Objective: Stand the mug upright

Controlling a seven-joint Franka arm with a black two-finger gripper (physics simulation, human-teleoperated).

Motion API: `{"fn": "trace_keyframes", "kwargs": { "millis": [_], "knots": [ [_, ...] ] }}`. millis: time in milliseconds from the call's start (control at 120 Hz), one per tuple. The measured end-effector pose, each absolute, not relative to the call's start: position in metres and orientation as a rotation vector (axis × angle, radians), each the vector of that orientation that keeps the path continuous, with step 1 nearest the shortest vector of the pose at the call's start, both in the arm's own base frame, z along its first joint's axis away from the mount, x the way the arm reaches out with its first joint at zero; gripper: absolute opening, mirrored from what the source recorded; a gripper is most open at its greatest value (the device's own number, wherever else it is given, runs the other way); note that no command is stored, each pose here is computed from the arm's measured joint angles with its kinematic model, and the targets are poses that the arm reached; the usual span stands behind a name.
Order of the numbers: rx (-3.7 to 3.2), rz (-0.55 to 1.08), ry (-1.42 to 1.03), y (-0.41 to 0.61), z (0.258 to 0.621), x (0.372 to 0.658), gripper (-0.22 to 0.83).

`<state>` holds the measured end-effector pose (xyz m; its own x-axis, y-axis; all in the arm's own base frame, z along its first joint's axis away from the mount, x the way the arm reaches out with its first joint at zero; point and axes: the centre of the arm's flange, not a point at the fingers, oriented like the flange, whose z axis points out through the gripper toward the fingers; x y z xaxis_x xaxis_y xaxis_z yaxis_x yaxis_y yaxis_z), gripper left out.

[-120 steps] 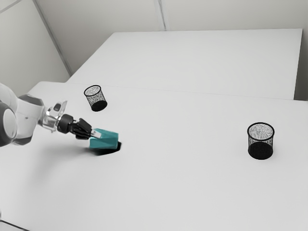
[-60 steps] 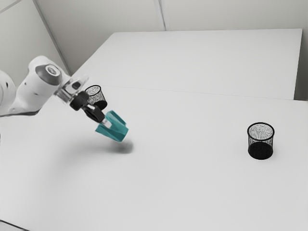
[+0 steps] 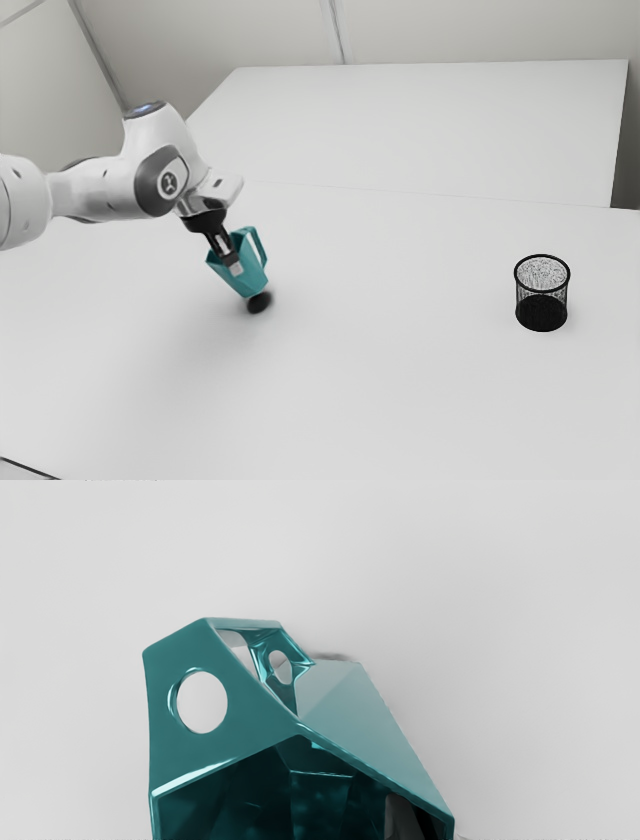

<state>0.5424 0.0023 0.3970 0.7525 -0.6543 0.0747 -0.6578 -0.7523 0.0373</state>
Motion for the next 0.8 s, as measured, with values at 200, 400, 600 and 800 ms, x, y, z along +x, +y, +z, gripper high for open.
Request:
{"fn": "trace_keyframes", "kwargs": {
  "millis": [200,400,600,800],
  "knots": [
    [2.930,0.116,-1.182,-0.034,0.388,0.531,-0.17],
    [2.950,0.093,-1.174,-0.050,0.380,0.518,-0.17],
    [3.032,0.043,-0.964,0.002,0.378,0.516,-0.17],
    [3.066,0.003,-0.871,0.020,0.370,0.513,-0.17]
  ]
}}
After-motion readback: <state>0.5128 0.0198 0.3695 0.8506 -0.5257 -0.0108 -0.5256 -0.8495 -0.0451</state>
